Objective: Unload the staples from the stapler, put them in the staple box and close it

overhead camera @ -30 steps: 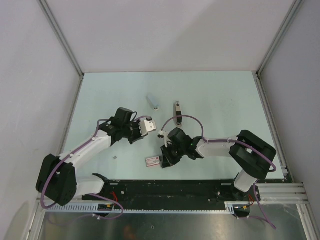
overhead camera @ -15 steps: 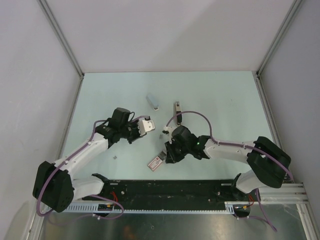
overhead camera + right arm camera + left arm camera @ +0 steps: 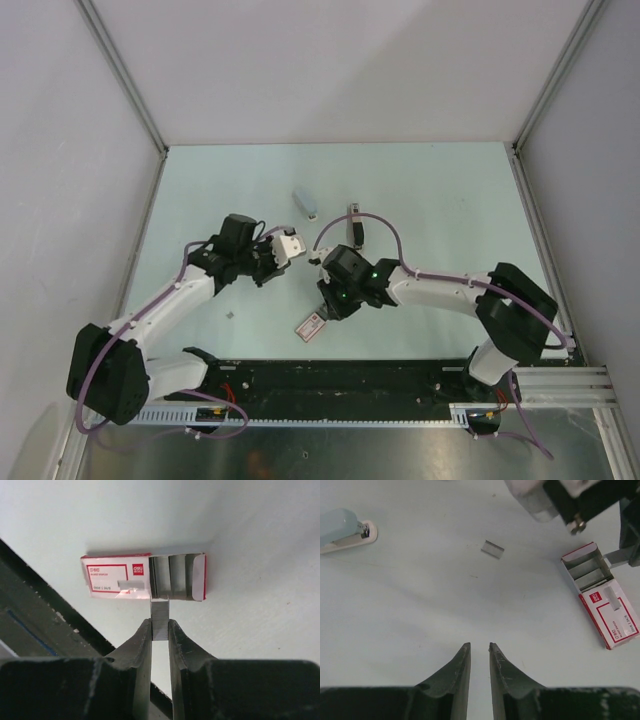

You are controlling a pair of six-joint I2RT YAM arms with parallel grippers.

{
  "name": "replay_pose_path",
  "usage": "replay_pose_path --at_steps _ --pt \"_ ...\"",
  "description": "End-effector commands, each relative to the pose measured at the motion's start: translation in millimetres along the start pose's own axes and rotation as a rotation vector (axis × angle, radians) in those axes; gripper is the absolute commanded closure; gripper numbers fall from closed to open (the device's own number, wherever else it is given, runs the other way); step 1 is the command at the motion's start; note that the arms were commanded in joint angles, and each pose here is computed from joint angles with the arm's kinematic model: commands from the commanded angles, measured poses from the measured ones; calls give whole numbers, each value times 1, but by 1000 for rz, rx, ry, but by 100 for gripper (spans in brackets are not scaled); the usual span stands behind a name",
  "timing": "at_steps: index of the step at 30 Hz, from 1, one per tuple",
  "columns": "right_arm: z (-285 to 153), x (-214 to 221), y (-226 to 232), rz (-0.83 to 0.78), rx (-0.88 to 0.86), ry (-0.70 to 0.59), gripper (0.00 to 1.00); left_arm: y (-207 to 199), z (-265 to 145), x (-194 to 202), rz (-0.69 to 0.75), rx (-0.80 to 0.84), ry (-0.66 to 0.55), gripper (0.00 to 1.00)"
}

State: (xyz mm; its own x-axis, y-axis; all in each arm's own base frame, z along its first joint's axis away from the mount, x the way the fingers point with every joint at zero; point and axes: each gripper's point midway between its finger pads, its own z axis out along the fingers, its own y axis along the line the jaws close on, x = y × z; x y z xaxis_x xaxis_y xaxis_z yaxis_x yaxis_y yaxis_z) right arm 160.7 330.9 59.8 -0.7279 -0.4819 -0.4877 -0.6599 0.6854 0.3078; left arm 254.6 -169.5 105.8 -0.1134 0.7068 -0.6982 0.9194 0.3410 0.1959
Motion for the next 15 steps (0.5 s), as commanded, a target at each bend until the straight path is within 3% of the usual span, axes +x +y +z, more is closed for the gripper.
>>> replay_pose_path --at_steps 1,15 --pt "6 -12 -5 -43 50 15 100 8 -8 -14 -64 -1 -60 74" --pt "19 -10 -1 -85 129 61 93 8 -15 -21 -120 1 -105 74"
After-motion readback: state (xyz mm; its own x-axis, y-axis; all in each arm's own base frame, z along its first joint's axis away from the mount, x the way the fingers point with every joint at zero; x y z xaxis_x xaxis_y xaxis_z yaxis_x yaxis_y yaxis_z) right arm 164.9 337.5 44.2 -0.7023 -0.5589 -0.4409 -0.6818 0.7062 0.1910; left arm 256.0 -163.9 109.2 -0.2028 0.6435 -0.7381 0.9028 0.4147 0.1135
